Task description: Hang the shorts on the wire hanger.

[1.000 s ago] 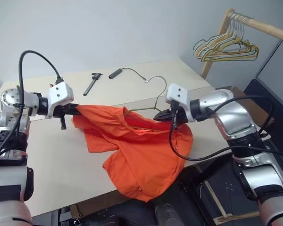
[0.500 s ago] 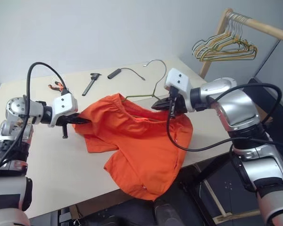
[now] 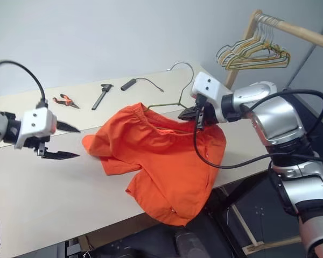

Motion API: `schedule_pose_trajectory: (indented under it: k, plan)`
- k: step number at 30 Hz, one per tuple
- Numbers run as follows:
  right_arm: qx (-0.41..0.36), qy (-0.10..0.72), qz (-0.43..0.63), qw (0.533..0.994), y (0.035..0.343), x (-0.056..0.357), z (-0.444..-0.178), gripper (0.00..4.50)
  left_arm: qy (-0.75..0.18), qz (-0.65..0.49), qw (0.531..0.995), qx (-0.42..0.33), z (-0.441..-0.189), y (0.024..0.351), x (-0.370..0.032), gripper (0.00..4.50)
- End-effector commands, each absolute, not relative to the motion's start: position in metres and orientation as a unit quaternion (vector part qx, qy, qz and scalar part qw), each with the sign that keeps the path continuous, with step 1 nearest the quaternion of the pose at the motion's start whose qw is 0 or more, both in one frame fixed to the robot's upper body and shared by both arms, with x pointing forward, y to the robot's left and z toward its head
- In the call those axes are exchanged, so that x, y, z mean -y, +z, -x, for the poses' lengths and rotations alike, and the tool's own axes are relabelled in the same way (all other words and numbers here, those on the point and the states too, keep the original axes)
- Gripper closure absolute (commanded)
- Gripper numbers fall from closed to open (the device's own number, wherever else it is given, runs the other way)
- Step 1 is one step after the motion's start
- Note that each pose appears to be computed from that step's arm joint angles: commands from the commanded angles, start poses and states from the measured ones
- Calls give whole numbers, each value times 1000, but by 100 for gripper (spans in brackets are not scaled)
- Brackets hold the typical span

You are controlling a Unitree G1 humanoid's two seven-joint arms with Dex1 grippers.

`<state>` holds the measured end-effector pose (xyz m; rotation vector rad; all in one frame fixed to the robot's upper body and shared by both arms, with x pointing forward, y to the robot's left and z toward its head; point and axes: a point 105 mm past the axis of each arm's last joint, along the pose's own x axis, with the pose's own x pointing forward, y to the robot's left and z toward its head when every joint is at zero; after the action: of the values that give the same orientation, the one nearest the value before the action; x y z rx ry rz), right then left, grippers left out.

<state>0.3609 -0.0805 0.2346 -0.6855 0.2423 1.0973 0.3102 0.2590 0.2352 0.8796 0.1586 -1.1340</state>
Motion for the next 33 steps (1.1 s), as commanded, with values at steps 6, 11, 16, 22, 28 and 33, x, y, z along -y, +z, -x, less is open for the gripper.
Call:
schedule_pose_trajectory:
  k: [6,11,16,22,28,33]
  plan:
    - [-60,528,369,763,268,64,-355,450,-555,-353,752,44,-350,261,-176,3]
    - [-57,539,372,754,267,59,-351,450,-570,-376,730,14,-367,244,-163,3]
    - [-55,545,373,749,267,55,-349,450,-614,-372,696,-10,-367,233,-151,3]
    - [-54,547,373,747,267,53,-348,450,-632,-371,680,-20,-368,222,-142,120]
    - [-52,549,373,746,267,52,-348,450,-637,-366,678,-24,-366,217,-144,307]
    - [-49,549,374,745,268,51,-349,450,-636,-362,681,-22,-365,217,-146,438]
